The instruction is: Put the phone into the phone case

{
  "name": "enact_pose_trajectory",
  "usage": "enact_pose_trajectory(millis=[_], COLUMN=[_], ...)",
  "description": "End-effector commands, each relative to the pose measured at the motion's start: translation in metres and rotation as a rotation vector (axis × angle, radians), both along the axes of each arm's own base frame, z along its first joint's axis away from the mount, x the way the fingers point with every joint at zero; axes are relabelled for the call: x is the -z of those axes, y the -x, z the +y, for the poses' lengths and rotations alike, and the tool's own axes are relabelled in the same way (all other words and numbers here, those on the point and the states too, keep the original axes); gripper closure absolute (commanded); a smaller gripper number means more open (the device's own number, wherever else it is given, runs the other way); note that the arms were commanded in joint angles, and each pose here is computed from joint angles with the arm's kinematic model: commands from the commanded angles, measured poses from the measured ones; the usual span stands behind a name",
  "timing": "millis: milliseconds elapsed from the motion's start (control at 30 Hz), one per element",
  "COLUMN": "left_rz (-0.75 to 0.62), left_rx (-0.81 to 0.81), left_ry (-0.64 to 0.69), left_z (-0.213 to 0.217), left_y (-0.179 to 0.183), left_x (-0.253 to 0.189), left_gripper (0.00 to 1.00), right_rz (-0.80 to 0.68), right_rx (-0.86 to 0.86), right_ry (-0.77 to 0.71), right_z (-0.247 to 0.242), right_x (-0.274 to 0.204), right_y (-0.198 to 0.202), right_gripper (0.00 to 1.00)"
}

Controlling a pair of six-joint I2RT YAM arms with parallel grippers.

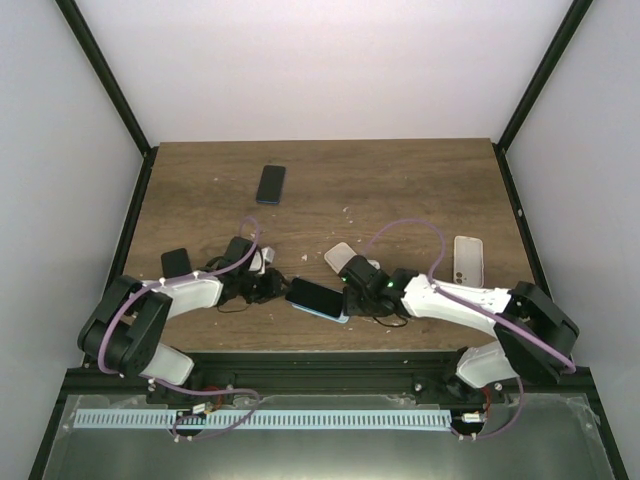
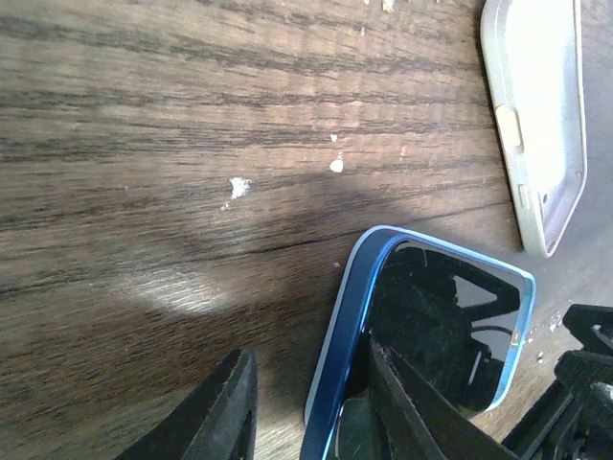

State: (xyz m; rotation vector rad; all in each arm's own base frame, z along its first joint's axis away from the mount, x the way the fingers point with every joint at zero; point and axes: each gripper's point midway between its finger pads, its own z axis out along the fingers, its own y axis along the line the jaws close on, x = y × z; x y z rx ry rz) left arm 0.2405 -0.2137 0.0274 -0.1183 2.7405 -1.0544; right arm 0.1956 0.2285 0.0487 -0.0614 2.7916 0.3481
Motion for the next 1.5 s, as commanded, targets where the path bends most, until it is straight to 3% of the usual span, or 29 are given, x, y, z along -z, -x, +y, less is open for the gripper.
enact_pose_trajectory(millis=[0,367,667,800,1133,1300,1467], left_rz=[-0.054,-0.022,-0.001,-0.001,-0.021,-0.022,-0.006], left_rx=[-0.001,0.033,0.081,0.097,0.076,0.063,0.057], left_ry=[-0.027,-0.007,-0.009,0.0,-0.092,-0.093,-0.127], left_z=[0.002,-0.008,-0.033,-0.042,-0.034,-0.032,-0.026], left_y=[-0.008,0.001,0.017,0.021,0.017,0.017,0.02], left_x=[-0.008,0.0,0.007,0.007,0.004,0.002,0.009], left_gripper=[0.66,0.66,0.85,0.87,0.8,0.74,0.72], right_rz=[-0.016,0.013,0.046,0.048,0.002,0.053,0.07], right_rx=[0.051,0.139,0.113,0.11,0.152,0.123,0.12], right_ry=[-0.148,-0.147,-0.255,-0.302,-0.291,-0.339,-0.338], right_z=[0.022,0.021,0.037,0.042,0.023,0.032,0.034], right_x=[-0.008,0.014,0.021,0.02,0.012,0.016,0.018], right_y=[-0.008,-0.012,-0.005,-0.003,-0.001,0.008,0.012], right_gripper=[0.42,0.42,0.53,0.56,0.57,0.57,0.51])
